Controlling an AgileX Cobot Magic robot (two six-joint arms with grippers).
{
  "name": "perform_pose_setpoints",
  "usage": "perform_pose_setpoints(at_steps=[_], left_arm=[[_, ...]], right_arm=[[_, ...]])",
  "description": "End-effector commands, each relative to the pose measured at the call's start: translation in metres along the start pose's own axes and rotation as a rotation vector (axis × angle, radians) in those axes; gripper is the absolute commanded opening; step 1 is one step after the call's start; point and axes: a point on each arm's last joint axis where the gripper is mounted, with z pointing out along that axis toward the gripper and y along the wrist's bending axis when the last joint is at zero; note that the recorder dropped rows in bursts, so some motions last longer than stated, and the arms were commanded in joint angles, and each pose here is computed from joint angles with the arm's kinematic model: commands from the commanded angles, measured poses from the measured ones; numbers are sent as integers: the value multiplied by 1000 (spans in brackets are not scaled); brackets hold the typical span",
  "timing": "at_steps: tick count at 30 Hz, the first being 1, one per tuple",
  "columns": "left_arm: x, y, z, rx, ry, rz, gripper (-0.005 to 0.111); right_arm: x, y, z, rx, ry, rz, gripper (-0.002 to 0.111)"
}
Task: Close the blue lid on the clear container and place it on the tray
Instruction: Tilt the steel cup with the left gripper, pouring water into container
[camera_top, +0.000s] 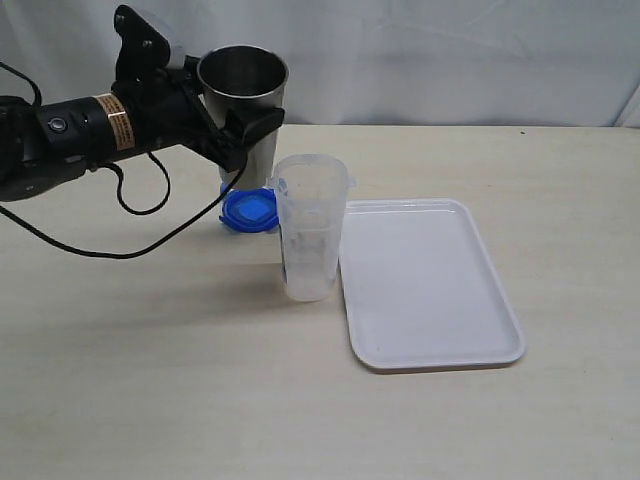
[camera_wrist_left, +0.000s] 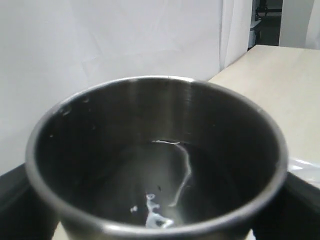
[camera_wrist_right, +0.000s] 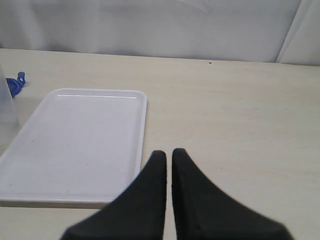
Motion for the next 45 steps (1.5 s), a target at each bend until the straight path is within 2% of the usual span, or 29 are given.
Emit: perform_pose_setpoints(at_steps=[1, 9, 18, 21, 23, 24, 27, 30, 36, 40, 45], left_arm=[[-21, 3, -2, -12, -118, -103, 0], [-22, 3, -2, -12, -125, -124, 0], [-22, 2, -2, -5, -125, -92, 0], [-22, -2, 1, -2, -118, -97, 0], [-22, -9, 5, 7, -101, -58, 0], [-23, -12, 6, 5, -97, -34, 0], [-23, -10, 8, -47, -99, -75, 0], [-23, -10, 8, -47, -101, -76, 0], [-22, -13, 8, -17, -85, -16, 0], [-21, -16, 8, 18, -69, 85, 0], [-20, -16, 8, 16, -59, 134, 0]], right_arm=[[0, 0, 0, -2, -5, 8, 4], [0, 0, 0, -2, -5, 8, 4], [0, 0, 0, -2, -5, 8, 4], [0, 0, 0, -2, -5, 8, 4], [0, 0, 0, -2, -5, 8, 4], [0, 0, 0, -2, -5, 8, 4], [0, 0, 0, -2, -5, 8, 4], [0, 0, 0, -2, -5, 8, 4], [0, 0, 0, -2, -5, 8, 4], [0, 0, 0, -2, -5, 8, 4], [0, 0, 0, -2, -5, 8, 4]])
